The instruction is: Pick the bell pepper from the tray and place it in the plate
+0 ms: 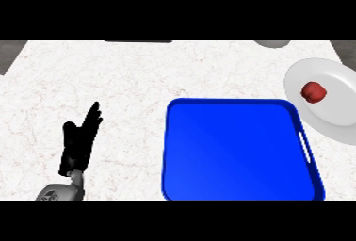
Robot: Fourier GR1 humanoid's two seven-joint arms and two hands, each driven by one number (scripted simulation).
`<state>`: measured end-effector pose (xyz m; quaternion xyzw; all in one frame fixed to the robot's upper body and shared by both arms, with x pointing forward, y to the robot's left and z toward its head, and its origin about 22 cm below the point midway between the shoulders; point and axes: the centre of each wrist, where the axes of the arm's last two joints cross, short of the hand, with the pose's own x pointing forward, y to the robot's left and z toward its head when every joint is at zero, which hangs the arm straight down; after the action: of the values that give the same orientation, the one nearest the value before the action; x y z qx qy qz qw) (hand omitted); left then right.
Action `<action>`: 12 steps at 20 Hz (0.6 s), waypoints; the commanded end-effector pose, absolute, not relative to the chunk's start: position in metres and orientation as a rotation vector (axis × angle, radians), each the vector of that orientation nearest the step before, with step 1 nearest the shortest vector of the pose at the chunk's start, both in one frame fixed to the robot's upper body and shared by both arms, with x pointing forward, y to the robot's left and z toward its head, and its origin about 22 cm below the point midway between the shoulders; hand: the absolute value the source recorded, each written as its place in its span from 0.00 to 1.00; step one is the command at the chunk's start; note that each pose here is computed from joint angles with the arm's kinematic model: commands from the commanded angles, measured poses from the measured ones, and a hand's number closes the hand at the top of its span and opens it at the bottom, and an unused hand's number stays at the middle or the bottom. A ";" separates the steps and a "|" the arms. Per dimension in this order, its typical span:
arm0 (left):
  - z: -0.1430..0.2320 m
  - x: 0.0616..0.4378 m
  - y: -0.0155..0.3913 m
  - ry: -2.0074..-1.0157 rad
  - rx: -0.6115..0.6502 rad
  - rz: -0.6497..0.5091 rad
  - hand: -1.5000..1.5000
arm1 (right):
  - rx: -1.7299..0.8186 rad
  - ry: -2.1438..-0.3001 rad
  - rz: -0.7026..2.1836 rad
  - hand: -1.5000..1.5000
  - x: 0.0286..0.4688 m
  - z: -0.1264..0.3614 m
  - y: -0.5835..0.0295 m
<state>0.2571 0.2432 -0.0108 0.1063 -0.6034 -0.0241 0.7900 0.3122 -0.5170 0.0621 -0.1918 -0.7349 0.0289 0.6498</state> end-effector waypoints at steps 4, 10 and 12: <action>-0.009 0.247 0.236 -1.303 0.213 -0.056 0.50 | -0.473 -1.672 0.084 0.00 0.314 0.048 -0.507; -0.008 0.253 0.242 -1.291 0.218 -0.052 0.50 | -0.562 -1.592 0.106 0.00 0.318 0.025 -0.488; -0.023 0.239 0.260 -1.283 0.231 -0.045 0.50 | -0.549 -1.598 0.089 0.00 0.318 0.037 -0.495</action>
<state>0.2539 0.2457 -0.0104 0.1041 -0.6018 -0.0238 0.7915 0.3175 -0.4999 0.0424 -0.2325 -0.7139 0.0400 0.6593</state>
